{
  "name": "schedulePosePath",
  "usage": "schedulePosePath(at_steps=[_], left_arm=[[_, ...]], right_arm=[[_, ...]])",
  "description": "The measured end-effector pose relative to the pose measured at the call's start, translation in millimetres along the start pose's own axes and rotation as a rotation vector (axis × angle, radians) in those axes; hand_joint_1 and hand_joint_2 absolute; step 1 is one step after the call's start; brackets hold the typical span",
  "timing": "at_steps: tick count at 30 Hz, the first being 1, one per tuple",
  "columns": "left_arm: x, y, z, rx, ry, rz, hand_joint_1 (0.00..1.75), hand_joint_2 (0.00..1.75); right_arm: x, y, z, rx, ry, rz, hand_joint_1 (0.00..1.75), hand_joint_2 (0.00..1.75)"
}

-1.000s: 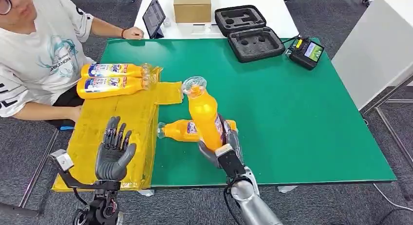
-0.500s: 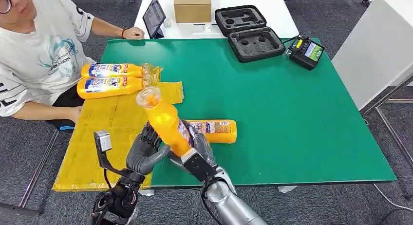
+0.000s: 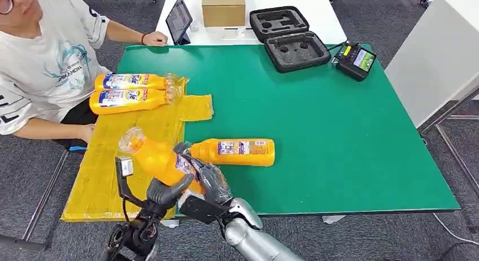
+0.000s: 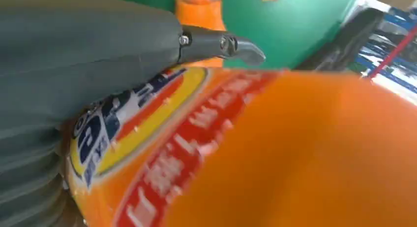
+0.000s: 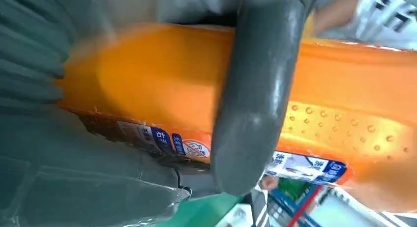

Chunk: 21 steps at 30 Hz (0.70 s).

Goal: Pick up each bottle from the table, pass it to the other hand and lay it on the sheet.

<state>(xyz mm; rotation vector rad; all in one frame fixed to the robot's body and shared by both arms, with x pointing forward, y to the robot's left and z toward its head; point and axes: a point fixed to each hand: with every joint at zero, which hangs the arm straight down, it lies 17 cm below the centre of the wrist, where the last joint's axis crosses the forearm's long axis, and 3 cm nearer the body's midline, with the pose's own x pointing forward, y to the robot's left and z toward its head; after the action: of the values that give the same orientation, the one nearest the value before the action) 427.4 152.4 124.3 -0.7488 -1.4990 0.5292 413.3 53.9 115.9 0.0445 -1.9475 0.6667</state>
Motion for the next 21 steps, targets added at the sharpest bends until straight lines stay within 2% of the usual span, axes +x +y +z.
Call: schedulePosePath(at_steps=[7,11,17,21], left_arm=[[15.9,20.3,8.1,0.062,-0.066,-0.010,0.00,1.75],[22.6,25.1,10.6,0.076,-0.089,-0.013,0.00,1.75],[55.2,28.5,13.2,0.096,-0.198,-0.022,0.00,1.75],[64.9,27.7,13.7,0.095,-0.221,-0.022,0.00,1.75]], right_arm=[[-2.1,25.3,-1.8,0.105,0.028,0.051,1.75,1.75],[-2.5,31.0,-1.3,0.130,0.028,0.066,1.75,1.75],[-7.7,38.0,2.5,0.155,0.051,0.070,1.75,1.75],[-7.0,39.7,1.9,0.159,0.052,0.067,1.75,1.75]])
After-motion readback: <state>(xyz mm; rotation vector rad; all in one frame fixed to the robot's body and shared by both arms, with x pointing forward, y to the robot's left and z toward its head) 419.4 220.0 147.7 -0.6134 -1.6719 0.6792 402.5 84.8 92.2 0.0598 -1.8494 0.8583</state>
